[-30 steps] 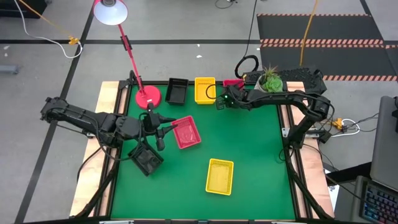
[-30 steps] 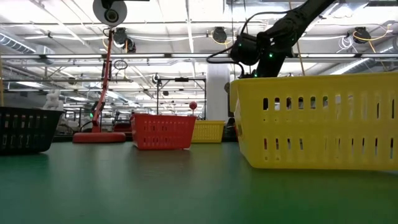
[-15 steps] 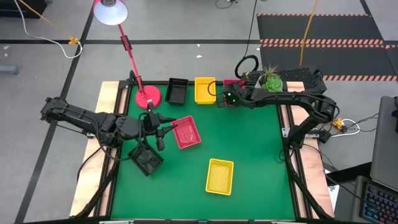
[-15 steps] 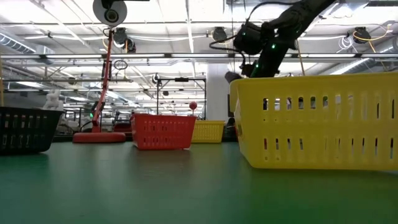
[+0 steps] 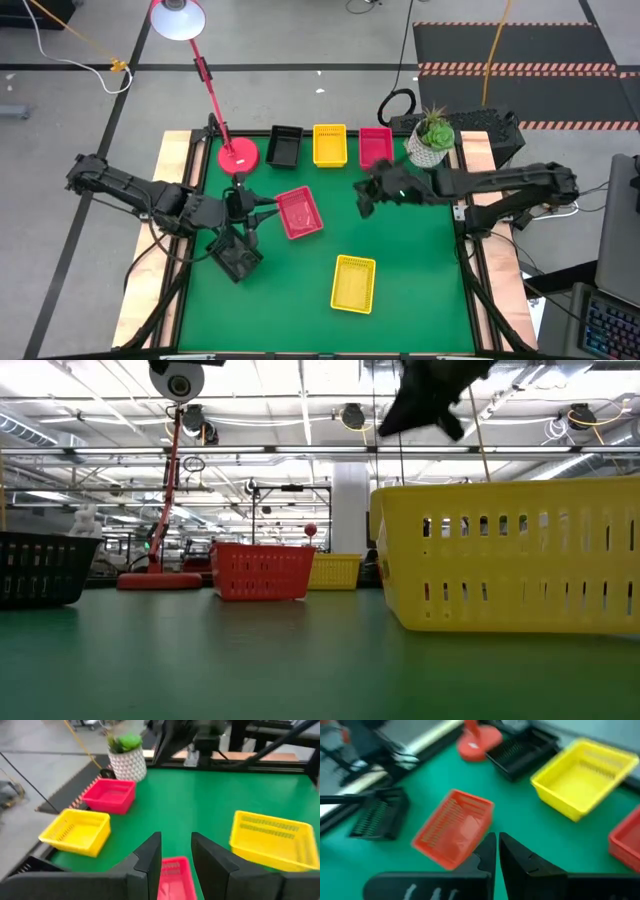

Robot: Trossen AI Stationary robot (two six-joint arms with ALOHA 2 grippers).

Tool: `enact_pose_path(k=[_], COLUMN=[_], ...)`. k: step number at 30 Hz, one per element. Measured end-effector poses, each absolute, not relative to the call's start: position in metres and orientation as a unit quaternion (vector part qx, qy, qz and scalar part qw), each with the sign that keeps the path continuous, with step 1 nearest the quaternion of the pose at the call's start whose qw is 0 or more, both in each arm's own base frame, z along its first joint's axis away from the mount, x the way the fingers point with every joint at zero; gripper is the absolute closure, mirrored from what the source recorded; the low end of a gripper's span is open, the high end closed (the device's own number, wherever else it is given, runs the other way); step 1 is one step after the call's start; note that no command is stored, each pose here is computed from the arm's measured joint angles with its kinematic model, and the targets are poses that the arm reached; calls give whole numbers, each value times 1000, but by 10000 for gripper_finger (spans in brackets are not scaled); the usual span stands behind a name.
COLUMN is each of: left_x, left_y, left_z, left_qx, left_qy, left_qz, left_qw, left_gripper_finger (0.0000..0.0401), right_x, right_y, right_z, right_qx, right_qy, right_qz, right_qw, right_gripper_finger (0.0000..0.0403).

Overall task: Stack baskets by color
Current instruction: Stack the bottom yellow bin on the top stacked yellow bin

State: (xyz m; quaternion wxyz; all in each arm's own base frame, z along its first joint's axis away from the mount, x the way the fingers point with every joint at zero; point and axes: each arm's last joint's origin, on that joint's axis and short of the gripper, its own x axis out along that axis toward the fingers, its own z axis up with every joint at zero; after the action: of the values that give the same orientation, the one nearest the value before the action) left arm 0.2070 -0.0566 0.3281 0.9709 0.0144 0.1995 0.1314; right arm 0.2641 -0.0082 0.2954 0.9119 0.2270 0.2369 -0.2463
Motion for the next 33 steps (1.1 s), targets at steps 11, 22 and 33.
enact_pose_path(k=[11, 22, 33], left_x=[191, 194, 204], left_y=[-77, -107, -134], left_z=[327, 317, 326], left_qx=[-32, 35, 44], left_qy=[249, 246, 175], left_qz=[103, 100, 36], left_qw=[962, 963, 983], left_gripper_finger=[293, 293, 293], right_x=[248, 260, 258], right_y=[83, 121, 136], right_z=[315, 313, 314], right_qx=[89, 51, 65], right_qy=[155, 107, 110], right_qz=[-188, -128, -43], right_qw=[966, 985, 991], right_gripper_finger=[388, 388, 388])
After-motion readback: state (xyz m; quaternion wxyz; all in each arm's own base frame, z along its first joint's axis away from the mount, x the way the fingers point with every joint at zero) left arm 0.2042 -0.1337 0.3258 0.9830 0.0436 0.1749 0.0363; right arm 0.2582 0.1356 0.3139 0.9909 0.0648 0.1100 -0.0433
